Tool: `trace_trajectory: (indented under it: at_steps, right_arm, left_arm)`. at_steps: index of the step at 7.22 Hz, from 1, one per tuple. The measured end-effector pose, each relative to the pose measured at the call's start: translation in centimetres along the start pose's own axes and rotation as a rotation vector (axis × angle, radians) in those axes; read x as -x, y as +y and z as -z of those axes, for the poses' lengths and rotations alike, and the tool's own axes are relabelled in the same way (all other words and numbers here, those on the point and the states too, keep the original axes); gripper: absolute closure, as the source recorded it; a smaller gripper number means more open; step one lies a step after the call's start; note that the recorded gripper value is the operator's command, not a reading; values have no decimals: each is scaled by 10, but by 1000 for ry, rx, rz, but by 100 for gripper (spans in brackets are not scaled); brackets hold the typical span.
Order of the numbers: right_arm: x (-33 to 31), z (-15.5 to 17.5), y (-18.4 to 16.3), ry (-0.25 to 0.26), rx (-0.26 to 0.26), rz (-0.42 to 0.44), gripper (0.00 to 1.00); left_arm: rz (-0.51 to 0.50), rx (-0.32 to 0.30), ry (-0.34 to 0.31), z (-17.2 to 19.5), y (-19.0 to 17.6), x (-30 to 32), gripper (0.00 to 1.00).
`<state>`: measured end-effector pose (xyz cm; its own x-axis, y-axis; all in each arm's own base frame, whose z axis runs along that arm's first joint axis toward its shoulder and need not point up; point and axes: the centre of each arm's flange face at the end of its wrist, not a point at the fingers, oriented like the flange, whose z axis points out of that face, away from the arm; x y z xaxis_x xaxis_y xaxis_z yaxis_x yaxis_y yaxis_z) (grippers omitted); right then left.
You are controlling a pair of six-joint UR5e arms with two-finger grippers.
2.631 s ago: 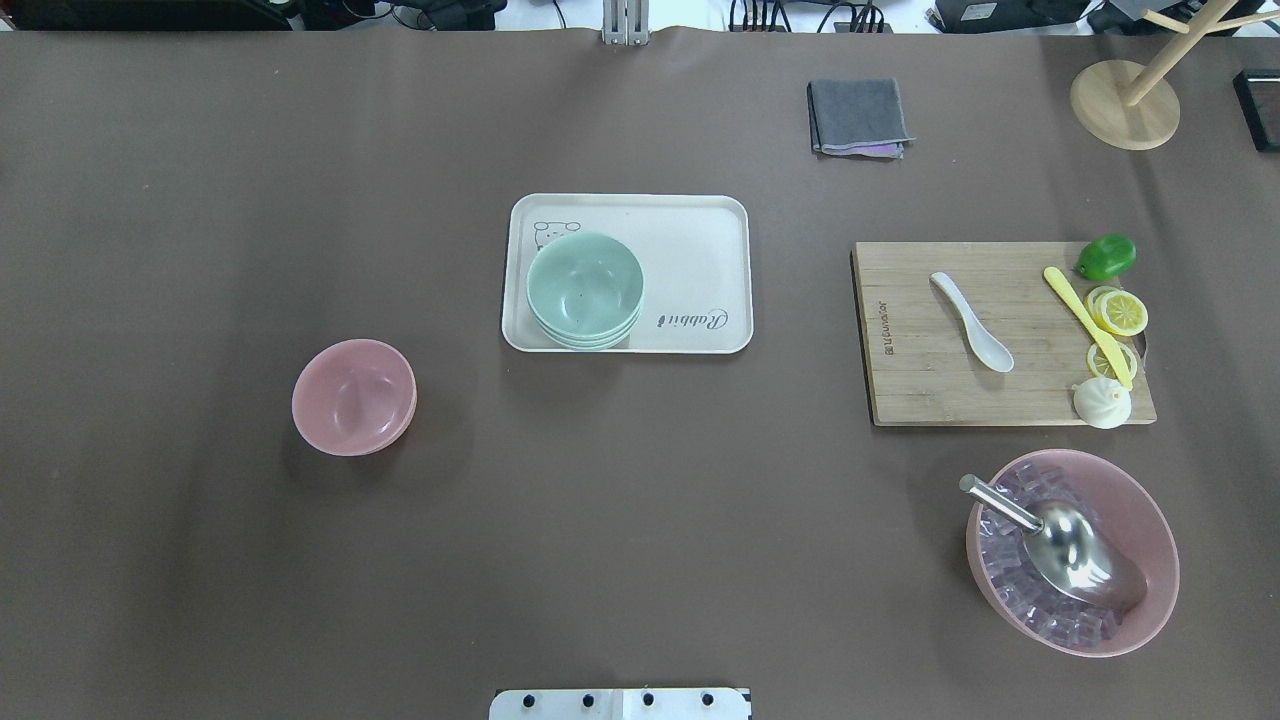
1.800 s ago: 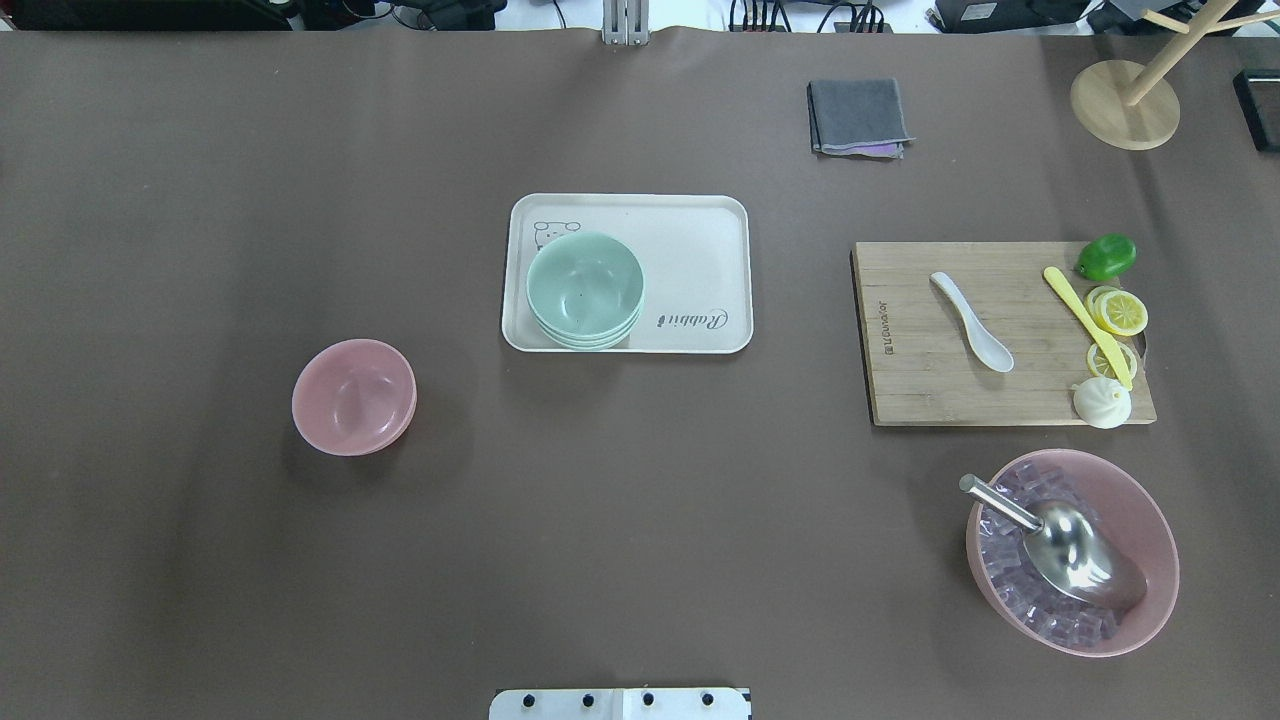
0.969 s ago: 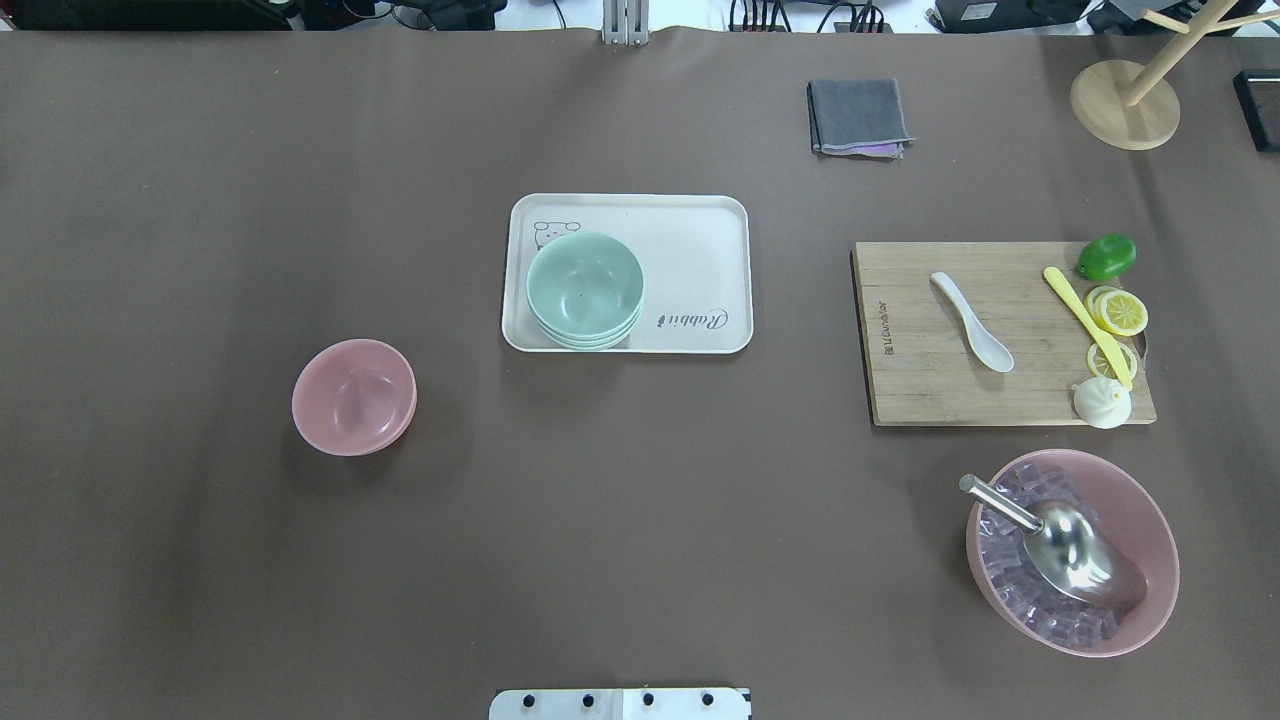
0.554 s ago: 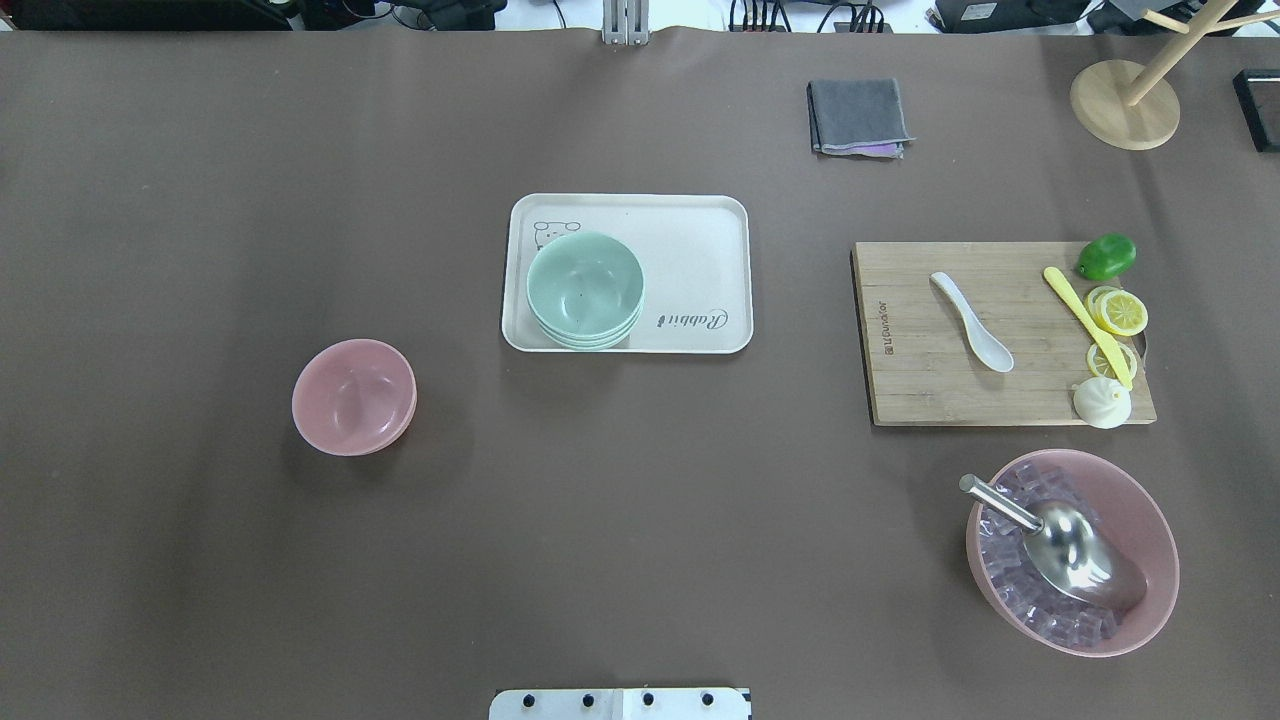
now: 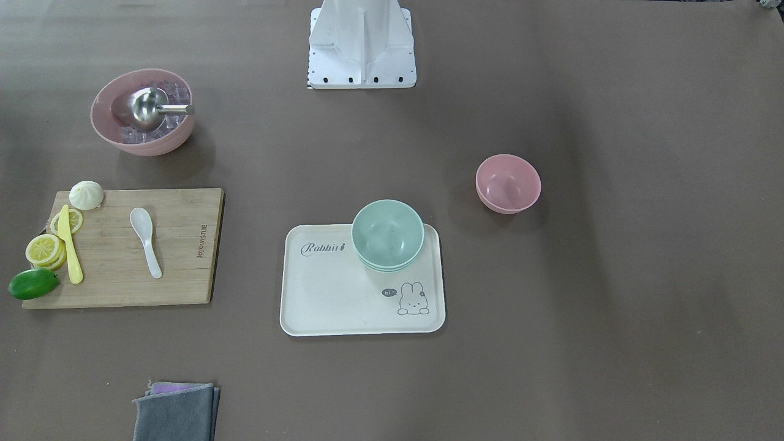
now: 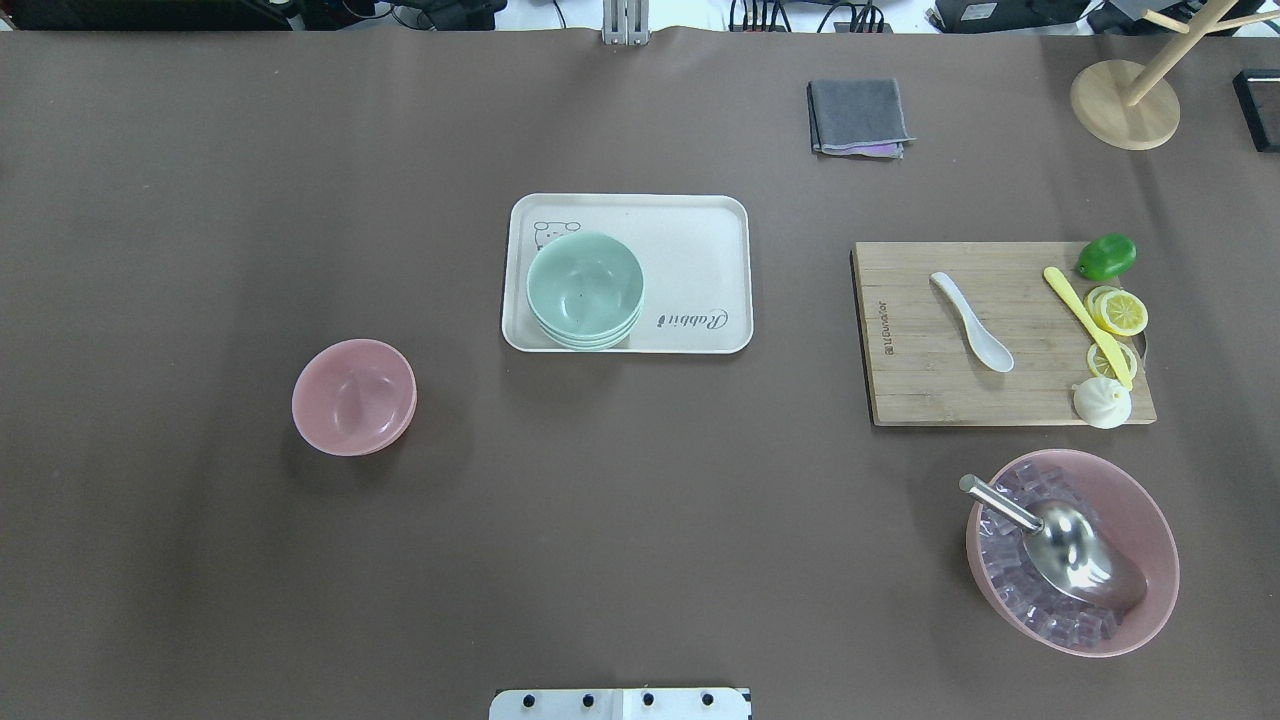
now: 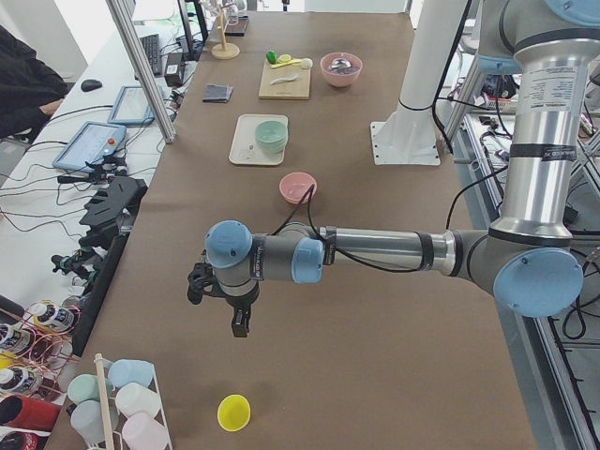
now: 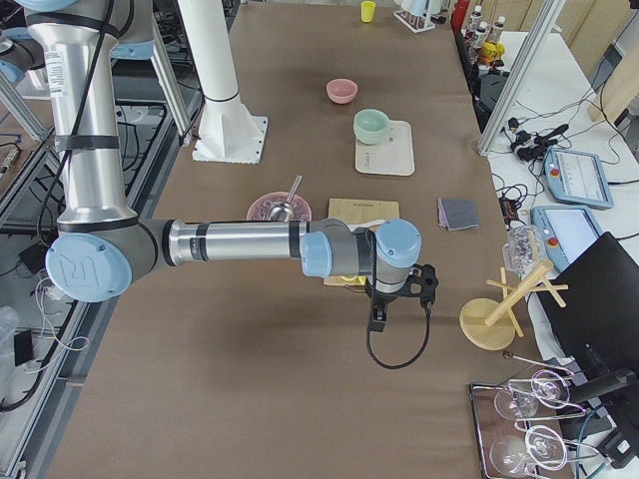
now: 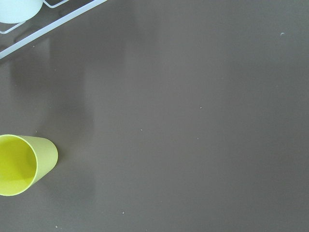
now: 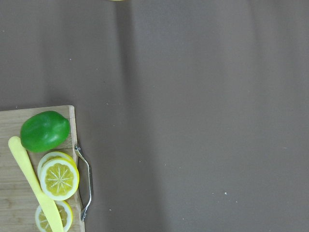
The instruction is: Stack pink bowl on green and place spoon
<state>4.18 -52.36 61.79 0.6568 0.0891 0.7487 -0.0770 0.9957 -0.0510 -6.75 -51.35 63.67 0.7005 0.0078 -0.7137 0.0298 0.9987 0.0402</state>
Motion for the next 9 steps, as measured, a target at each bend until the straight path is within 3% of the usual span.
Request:
trace_trajectory:
  at_steps: [4, 6, 7, 9]
  right_arm:
    - [3, -1, -1, -2, 4, -1, 0]
    - [6, -3, -1, -13, 9, -9, 0]
    - [7, -3, 0, -26, 12, -12, 0]
    - [12, -1, 1, -38, 9, -5, 0]
  left_arm:
    - [-37, -37, 55, 18, -19, -28, 2]
    - [-78, -87, 73, 41, -42, -57, 2]
    - [-49, -103, 104, 52, -55, -88, 2]
    - [88, -86, 166, 59, -64, -213, 3]
